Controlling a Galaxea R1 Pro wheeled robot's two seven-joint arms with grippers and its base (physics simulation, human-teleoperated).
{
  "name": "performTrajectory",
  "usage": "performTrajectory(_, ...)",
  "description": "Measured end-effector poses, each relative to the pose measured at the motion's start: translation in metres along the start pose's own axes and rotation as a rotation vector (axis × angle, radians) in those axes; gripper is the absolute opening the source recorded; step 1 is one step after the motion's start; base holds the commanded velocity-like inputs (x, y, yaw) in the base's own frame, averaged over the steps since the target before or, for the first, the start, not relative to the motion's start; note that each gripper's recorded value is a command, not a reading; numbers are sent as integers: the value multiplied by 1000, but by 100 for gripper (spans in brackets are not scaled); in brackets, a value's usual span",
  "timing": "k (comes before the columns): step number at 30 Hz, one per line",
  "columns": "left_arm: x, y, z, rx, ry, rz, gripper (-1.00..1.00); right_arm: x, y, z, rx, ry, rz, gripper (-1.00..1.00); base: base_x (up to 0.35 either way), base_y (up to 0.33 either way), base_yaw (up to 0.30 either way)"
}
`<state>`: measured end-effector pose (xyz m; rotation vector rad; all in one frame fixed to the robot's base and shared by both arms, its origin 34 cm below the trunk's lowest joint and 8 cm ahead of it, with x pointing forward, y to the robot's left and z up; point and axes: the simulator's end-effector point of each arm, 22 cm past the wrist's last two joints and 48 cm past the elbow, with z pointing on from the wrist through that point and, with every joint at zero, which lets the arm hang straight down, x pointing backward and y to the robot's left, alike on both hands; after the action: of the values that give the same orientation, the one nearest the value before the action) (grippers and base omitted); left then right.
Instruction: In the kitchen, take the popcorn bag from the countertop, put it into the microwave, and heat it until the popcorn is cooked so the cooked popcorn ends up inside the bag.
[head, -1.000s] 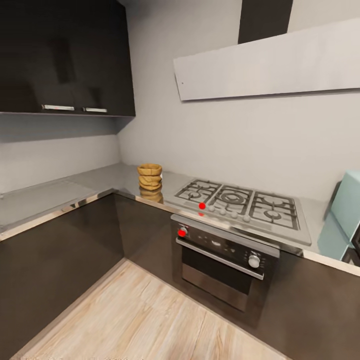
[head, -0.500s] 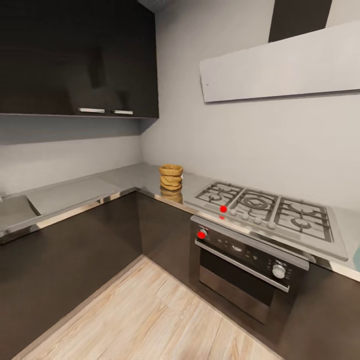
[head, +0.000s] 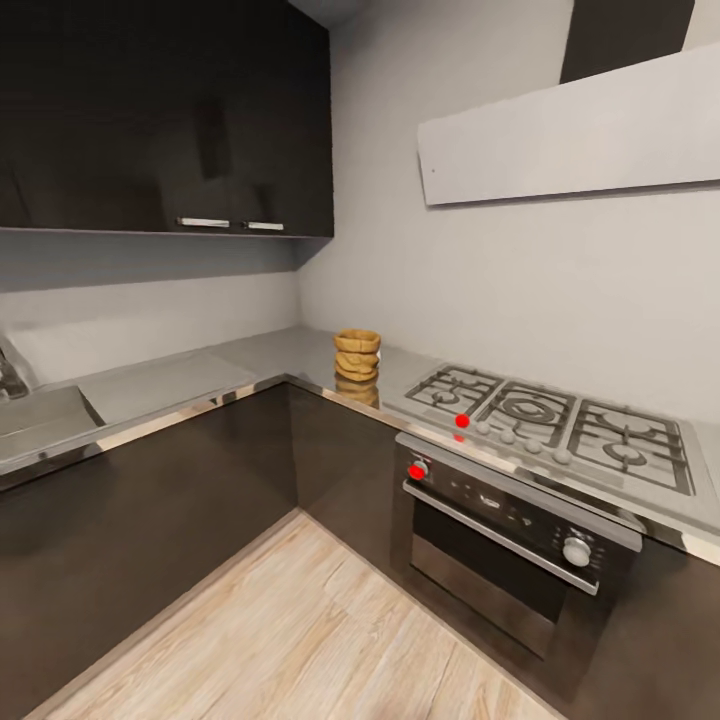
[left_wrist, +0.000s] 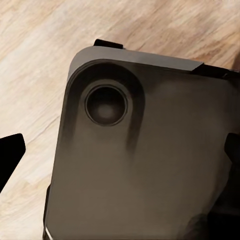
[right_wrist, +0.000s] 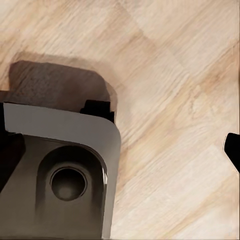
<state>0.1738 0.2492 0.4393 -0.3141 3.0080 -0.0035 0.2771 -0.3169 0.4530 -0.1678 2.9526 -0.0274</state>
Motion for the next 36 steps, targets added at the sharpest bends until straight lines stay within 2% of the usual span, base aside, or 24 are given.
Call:
performTrajectory(2,1,0,0,0,4,-2,100,1,1,0,1,2,-33,100,188,0,0)
performTrajectory(5,3,0,0,0,10,-1,100,2,0,0,1,6,-42,100,286,52,0)
performTrajectory(26,3,1,0,0,12,0,100,2,-2,0,4,6,-43,100,296,206,0)
performTrajectory(36,3,1,0,-1,11,0,100,3,-1,0,2,9,-43,100,319,35,0)
